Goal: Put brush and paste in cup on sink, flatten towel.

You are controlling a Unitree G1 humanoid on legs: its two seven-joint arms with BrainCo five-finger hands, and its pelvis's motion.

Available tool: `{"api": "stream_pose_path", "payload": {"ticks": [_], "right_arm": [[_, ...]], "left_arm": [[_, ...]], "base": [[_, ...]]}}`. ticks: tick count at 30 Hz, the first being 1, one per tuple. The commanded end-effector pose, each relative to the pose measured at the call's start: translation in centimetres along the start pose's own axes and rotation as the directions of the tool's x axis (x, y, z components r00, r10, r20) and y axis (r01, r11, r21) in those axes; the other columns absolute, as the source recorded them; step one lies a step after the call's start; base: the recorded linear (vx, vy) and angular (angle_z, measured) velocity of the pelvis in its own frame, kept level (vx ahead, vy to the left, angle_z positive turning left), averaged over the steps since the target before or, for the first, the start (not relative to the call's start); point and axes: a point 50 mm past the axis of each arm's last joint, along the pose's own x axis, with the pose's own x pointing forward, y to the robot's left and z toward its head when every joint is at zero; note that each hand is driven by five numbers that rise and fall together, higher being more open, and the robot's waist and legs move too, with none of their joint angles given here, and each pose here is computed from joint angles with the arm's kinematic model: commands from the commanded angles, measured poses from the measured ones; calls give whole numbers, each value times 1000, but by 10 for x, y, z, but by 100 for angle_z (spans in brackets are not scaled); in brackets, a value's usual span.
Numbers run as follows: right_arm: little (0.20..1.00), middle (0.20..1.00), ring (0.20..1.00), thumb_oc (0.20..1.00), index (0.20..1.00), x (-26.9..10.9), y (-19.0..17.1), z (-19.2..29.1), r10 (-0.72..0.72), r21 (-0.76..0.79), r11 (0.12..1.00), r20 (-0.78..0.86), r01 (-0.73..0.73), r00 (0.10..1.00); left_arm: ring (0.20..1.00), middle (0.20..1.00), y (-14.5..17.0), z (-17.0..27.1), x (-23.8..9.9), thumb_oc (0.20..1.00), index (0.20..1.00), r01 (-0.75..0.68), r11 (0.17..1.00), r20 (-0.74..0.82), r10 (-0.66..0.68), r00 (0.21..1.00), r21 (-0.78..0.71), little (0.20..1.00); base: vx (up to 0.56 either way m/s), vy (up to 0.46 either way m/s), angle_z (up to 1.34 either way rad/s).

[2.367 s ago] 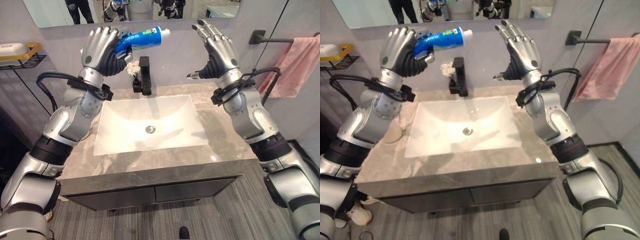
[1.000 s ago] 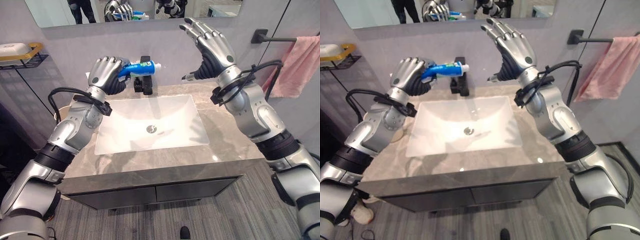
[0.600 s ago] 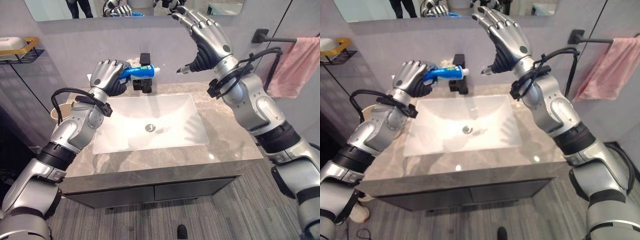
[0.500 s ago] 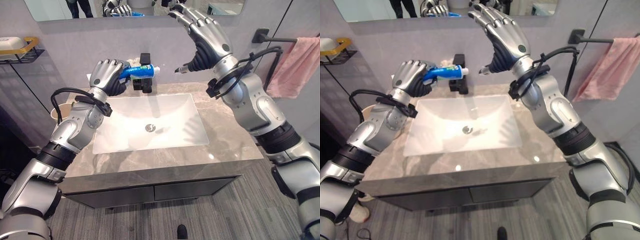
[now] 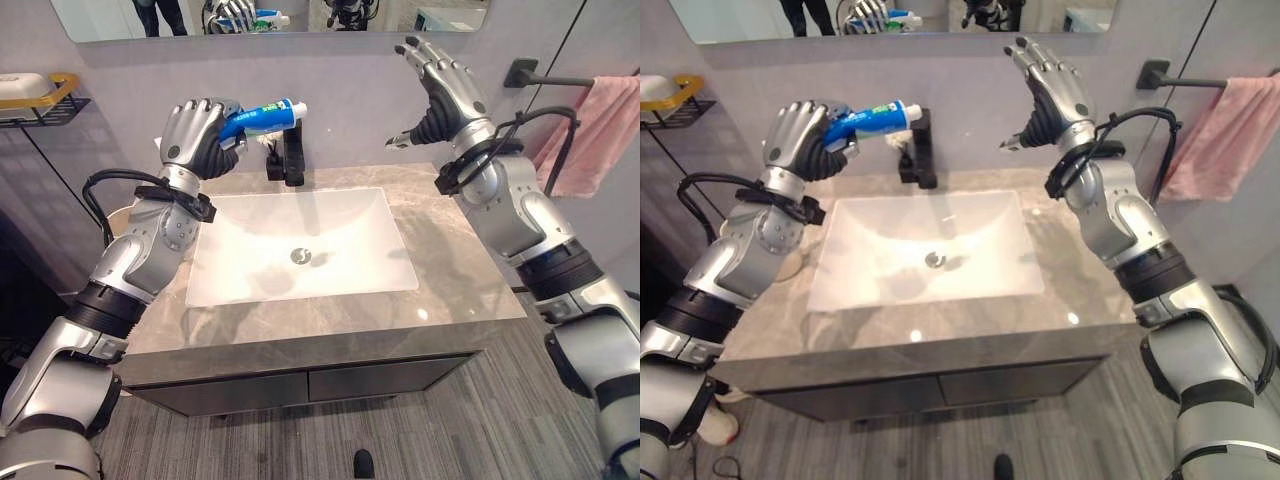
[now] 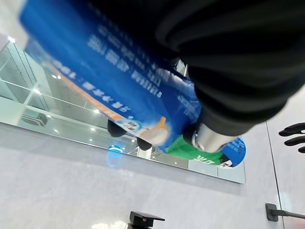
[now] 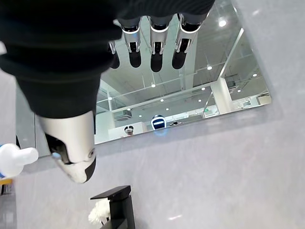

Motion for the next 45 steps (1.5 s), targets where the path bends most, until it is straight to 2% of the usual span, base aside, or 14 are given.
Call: {"api": "stream_pose_path", "payload": {"ticks": [1,11,21,24,26,27,28,29,30,31,32,34,41,45], "right_arm": [[1000,1000,1000,1000,1000,11,-13,2,-54,-25,998,15,55,998],[1000,1000,1000,1000,1000,-7,8,3,-57,50,997,33,55,998],[1000,1000,1000,1000,1000,6,7,16,-17,16,1000,87,16,996],[1000,1000,1000,1000,1000,1,23,20,0,262,965,57,-15,998],[1000,1000,1000,1000,1000,-7,48,24,38,547,837,0,-32,999],[1000,1000,1000,1000,1000,-12,61,25,68,685,728,-42,-21,997],[1000,1000,1000,1000,1000,-17,74,29,100,832,554,-75,7,992],[1000,1000,1000,1000,1000,-17,73,28,99,834,552,-75,8,992],[1000,1000,1000,1000,1000,-23,88,31,151,928,370,-108,45,983],[1000,1000,1000,1000,1000,-32,107,38,222,991,77,-128,113,967],[1000,1000,1000,1000,1000,-32,107,38,223,991,74,-127,113,967],[1000,1000,1000,1000,1000,-35,112,49,227,974,-158,-125,164,966],[1000,1000,1000,1000,1000,-33,116,80,201,737,-644,-98,207,975],[1000,1000,1000,1000,1000,-25,106,82,148,712,-679,-105,178,983]], "left_arm": [[200,200,41,8,29,200,200,-151,988,56,150,987,24,200],[200,200,42,-1,14,200,200,-144,989,59,143,988,25,200],[200,200,42,7,17,200,200,-100,993,101,105,989,-58,200],[200,200,42,9,17,200,200,-103,990,101,112,989,-92,200],[200,200,38,10,18,200,200,-95,989,96,106,990,-117,200],[200,200,35,11,18,200,200,-91,987,93,104,990,-133,200],[200,200,34,12,19,200,200,-89,985,91,103,991,-147,200],[200,200,34,12,19,200,200,-89,985,92,103,990,-146,200],[200,200,33,11,19,200,200,-89,983,85,104,991,-160,200],[200,200,34,12,19,200,200,-79,983,92,95,991,-168,200],[200,200,34,12,19,200,200,-78,983,92,94,991,-167,200],[200,200,33,15,18,200,200,-58,982,108,78,991,-178,200],[200,200,25,34,18,200,200,-11,963,175,59,983,-268,200],[200,200,24,43,20,200,200,17,952,216,52,975,-306,200]], "base": [[0,0,0],[-3,-3,3],[-19,-10,10],[-7,-1,2],[0,0,0],[0,0,0],[0,0,0],[0,0,0],[-42,1,5],[-27,1,8],[-46,2,9],[-17,4,8],[-1,3,3],[0,0,0]]}}
